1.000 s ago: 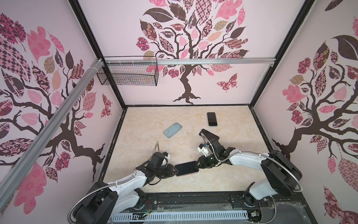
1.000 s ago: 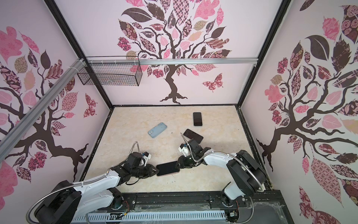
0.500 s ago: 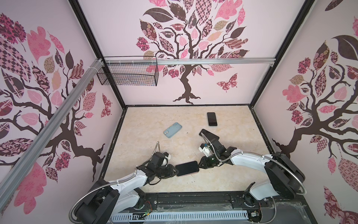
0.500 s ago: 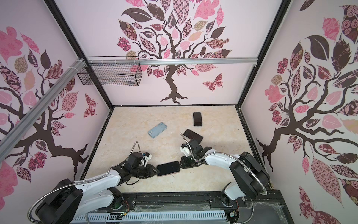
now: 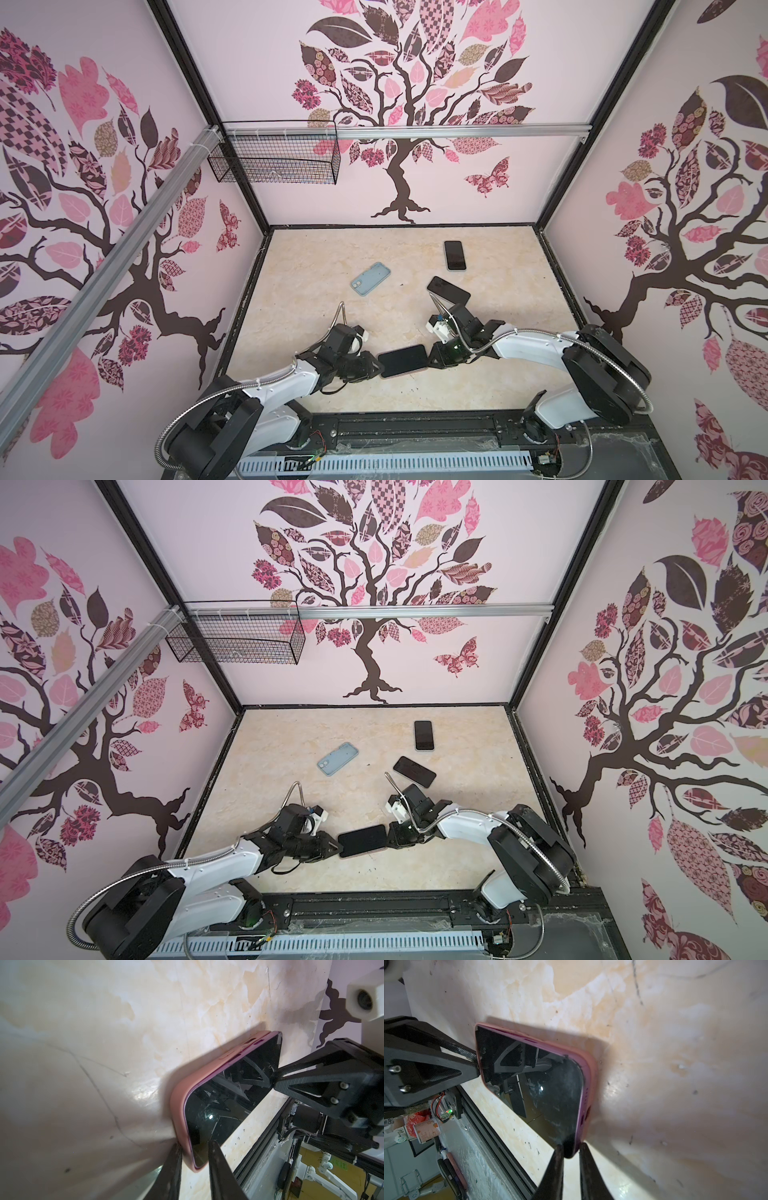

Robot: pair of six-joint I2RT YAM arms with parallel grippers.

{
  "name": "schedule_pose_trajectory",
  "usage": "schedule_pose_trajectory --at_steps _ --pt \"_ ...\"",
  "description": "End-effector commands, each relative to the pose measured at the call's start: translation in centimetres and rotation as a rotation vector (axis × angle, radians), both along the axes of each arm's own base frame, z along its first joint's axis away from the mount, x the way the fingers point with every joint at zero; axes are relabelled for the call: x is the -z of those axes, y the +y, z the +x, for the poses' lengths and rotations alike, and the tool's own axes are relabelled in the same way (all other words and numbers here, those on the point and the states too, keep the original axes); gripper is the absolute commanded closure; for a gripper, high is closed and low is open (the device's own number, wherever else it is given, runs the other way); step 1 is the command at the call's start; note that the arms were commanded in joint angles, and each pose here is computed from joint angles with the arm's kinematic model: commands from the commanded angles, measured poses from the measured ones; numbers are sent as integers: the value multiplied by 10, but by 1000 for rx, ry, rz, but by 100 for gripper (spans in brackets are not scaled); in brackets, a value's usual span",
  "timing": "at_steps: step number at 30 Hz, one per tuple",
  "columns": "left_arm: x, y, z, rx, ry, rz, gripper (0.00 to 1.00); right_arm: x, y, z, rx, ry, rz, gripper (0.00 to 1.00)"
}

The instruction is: Put the phone into the phone case

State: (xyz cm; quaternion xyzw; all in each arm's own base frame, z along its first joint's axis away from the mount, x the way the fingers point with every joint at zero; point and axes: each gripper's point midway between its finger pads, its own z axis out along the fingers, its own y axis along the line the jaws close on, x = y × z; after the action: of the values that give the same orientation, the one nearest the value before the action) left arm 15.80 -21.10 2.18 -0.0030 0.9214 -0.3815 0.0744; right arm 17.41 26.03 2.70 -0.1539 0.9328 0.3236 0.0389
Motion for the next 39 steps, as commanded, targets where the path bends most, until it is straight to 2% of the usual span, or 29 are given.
schedule_pose_trajectory --at_steps 1,22,39 --pt "0 -2 3 17 -16 9 74 6 2 0 -10 -5 -8 84" --pt "18 -6 -2 37 25 6 81 39 6 -14 -37 62 -59 89" --pt "22 -7 -5 48 35 4 83 70 8 -23 -71 73 -175 91"
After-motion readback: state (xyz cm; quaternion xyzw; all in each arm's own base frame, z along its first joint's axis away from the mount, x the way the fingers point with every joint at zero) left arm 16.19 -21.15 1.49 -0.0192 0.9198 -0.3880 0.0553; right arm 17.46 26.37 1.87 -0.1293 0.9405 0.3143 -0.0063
